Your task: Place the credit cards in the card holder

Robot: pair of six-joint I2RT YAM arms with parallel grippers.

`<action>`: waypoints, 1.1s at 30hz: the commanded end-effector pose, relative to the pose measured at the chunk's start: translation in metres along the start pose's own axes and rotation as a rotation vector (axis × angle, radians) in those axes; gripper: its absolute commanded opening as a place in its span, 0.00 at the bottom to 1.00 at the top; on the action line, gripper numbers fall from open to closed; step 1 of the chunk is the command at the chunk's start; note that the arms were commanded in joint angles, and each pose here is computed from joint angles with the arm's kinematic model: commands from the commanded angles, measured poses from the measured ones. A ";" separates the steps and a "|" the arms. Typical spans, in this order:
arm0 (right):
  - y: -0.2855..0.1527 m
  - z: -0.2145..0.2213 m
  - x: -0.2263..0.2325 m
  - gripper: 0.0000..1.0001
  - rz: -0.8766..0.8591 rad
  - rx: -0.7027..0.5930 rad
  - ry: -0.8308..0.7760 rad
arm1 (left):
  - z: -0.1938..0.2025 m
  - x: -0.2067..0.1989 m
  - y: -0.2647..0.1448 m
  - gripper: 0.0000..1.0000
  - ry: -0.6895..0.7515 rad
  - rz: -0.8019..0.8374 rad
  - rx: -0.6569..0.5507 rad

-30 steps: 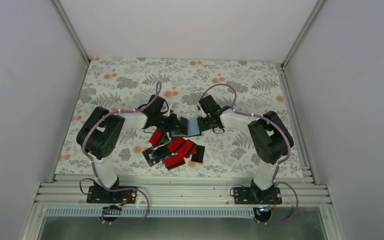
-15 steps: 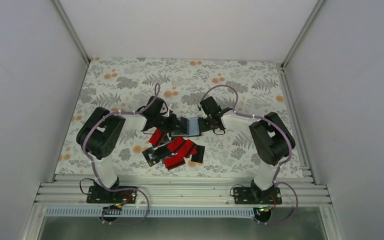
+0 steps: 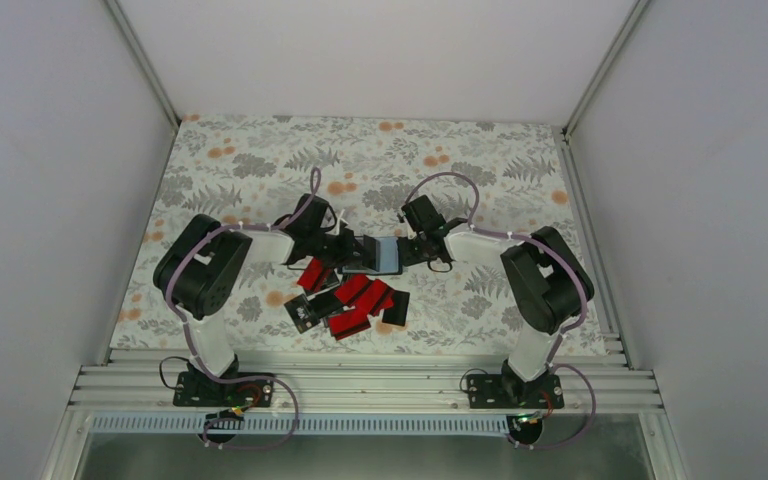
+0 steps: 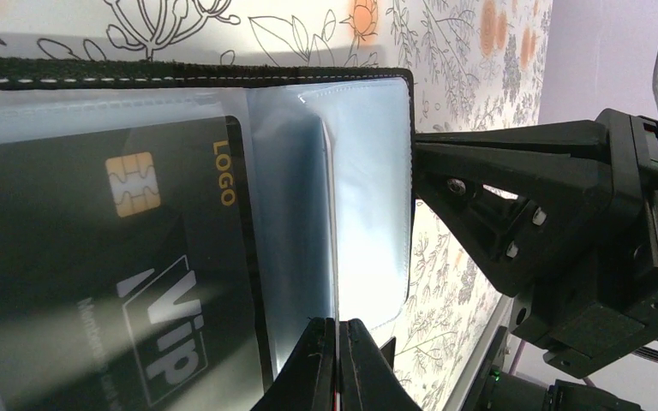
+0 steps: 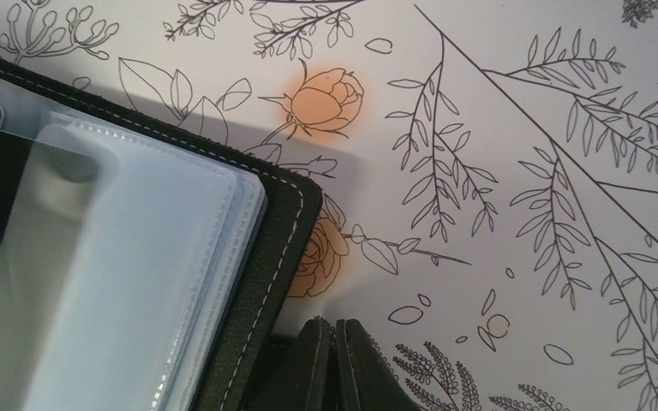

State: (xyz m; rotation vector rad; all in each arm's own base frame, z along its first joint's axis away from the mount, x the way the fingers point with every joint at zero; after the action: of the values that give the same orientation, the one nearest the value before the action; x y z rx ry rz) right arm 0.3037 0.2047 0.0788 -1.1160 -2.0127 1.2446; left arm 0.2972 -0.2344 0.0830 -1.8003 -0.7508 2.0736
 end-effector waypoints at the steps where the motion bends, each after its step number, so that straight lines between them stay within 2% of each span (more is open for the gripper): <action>1: 0.008 0.030 0.005 0.04 -0.017 0.122 0.003 | 0.004 0.000 0.006 0.03 0.005 0.021 0.025; 18: 0.014 0.037 0.004 0.04 -0.016 0.134 0.013 | 0.004 -0.006 0.018 0.02 0.005 0.030 0.051; 33: 0.011 0.047 0.003 0.04 -0.009 0.141 0.014 | 0.000 -0.007 0.016 0.02 -0.010 0.041 0.027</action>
State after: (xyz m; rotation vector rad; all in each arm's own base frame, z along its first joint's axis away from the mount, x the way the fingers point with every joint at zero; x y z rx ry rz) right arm 0.3011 0.2028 0.0768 -1.1361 -2.0222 1.2043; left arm 0.2966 -0.2468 0.0784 -1.7719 -0.7121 2.1213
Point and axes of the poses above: each gripper's point midway between its finger pads, its own y axis out along the fingers, its own x axis along the line the jaws close on, z = x × y, the point moved 7 cm from there along -y, back along the fingers, and after that the axes turned 13 degrees about -y, right-handed, at the moved point
